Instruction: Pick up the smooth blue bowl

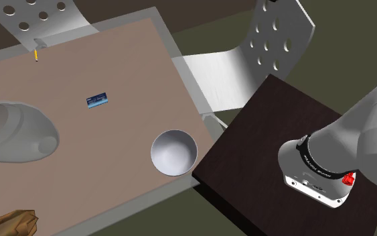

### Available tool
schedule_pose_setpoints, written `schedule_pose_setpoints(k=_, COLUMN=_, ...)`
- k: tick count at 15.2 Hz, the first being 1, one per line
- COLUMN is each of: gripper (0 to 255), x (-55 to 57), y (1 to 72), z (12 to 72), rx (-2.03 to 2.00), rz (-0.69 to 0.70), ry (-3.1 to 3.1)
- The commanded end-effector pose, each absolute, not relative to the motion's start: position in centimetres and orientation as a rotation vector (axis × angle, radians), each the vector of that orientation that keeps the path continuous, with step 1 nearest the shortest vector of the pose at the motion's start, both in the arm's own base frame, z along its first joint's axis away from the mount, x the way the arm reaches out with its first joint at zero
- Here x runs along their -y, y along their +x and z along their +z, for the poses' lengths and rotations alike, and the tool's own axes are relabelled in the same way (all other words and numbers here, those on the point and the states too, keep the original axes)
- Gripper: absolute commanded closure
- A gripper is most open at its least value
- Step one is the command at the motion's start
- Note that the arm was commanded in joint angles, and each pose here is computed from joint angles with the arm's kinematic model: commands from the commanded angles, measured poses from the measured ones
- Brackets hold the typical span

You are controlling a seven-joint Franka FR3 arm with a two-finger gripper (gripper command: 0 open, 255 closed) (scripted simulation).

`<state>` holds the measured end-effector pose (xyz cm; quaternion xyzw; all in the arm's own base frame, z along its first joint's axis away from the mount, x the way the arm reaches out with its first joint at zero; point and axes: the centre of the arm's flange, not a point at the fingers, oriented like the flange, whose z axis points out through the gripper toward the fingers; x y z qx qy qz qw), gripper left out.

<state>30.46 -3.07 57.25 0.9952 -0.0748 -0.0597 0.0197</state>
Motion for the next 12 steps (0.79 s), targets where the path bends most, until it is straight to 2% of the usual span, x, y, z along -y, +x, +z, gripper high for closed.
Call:
schedule_pose_setpoints(k=1, gripper=0, x=3.1, y=30.5, z=57.2, rx=0.232, rz=-0.185, ry=3.088)
schedule_pose_setpoints(k=12, gripper=0, x=-6.7, y=31.8, z=46.4, rx=0.233, rz=-0.156, ry=3.073)
